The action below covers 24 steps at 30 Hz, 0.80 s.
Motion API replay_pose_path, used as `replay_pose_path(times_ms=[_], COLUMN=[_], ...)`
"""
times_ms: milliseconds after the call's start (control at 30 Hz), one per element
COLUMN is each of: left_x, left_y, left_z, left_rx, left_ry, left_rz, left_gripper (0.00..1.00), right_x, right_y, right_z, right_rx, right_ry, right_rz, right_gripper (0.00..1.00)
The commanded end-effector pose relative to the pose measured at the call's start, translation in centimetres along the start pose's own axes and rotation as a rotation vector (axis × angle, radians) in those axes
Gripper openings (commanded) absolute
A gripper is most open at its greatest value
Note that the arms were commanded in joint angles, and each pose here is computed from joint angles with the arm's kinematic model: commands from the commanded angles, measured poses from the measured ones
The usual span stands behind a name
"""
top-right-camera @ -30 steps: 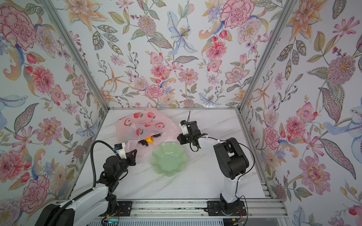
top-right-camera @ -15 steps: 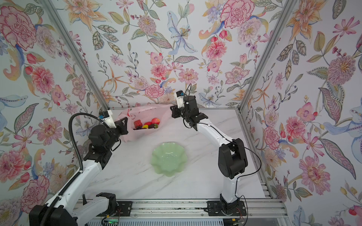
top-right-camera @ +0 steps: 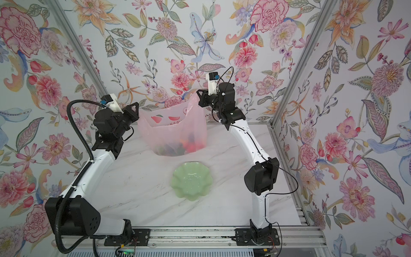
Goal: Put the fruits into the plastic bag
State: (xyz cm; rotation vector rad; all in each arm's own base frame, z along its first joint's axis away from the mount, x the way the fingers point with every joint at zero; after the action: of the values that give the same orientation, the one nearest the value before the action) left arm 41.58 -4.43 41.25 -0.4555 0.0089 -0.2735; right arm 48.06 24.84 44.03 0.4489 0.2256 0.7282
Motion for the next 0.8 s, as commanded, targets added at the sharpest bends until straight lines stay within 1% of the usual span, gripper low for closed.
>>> replay_pose_path(times_ms=[0,133,167,200,267,367,433,467,500,533,600,667,767], left_x=[0.1,0.8,1.0,1.1,1.1,0.7,0.1,-0.4,-0.8,-1.4,-2.5,-3.9,-6.1], left_y=[-2.1,-3.2,-3.5,-3.6,-4.1,-4.8,-5.2,-5.2,-5.2,-5.3,-5.3,-4.8,-4.1], left_z=[0.2,-2.1,-2.6,-2.9,-3.3,-3.0,-2.4,-2.0,-1.8,-1.3,-0.6,0.0,0.8], left_rx=[0.011,0.025,0.032,0.036,0.048,0.094,0.148,0.177,0.204,0.234,0.297,0.357,0.413], left_ry=[-0.013,0.049,0.064,0.072,0.081,0.087,0.09,0.094,0.097,0.098,0.106,0.113,0.103], left_rz=[-0.063,-0.094,-0.098,-0.1,-0.105,-0.098,-0.081,-0.065,-0.052,-0.036,0.008,0.079,0.177], left_gripper=[0.0,0.0,0.06,0.14,0.32,0.57,0.71,0.82,0.89,0.99,0.99,0.99,0.99], right_x=[-2.5,-5.4,-5.9,-6.3,-7.1,-8.3,-9.2,-9.7,-10.2,-10.7,-11.7,-12.7,-14.3], right_y=[-0.7,-2.9,-3.2,-3.6,-4.0,-3.8,-3.4,-3.1,-2.9,-2.6,-2.1,-1.5,-0.8], right_z=[0.3,-0.7,-0.9,-1.3,-1.6,-1.3,-1.0,-0.8,-0.7,-0.6,-0.4,-0.5,-1.0], right_rx=[0.02,0.071,0.084,0.094,0.107,0.112,0.109,0.105,0.106,0.104,0.108,0.12,0.132], right_ry=[-0.017,-0.059,-0.065,-0.062,-0.055,-0.047,-0.052,-0.056,-0.056,-0.055,-0.047,-0.037,-0.029], right_rz=[-0.003,-0.034,-0.035,-0.04,-0.046,-0.052,-0.054,-0.056,-0.06,-0.063,-0.067,-0.065,-0.065], right_gripper=[0.0,0.0,0.0,0.05,0.21,0.43,0.55,0.6,0.64,0.68,0.76,0.83,0.92])
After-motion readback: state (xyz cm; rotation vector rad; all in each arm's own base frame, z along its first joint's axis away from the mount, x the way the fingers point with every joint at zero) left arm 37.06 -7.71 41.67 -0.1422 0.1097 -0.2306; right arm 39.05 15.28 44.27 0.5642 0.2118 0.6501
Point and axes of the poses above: each gripper's point midway between its finger pads, its own x axis out along the fingers, its own y axis along the line the jaws close on, z = x × y, the point moved 6 cm from there along -x, back along the fingers, and after that the axes turned 12 degrees about x, right-handed, at the moved point
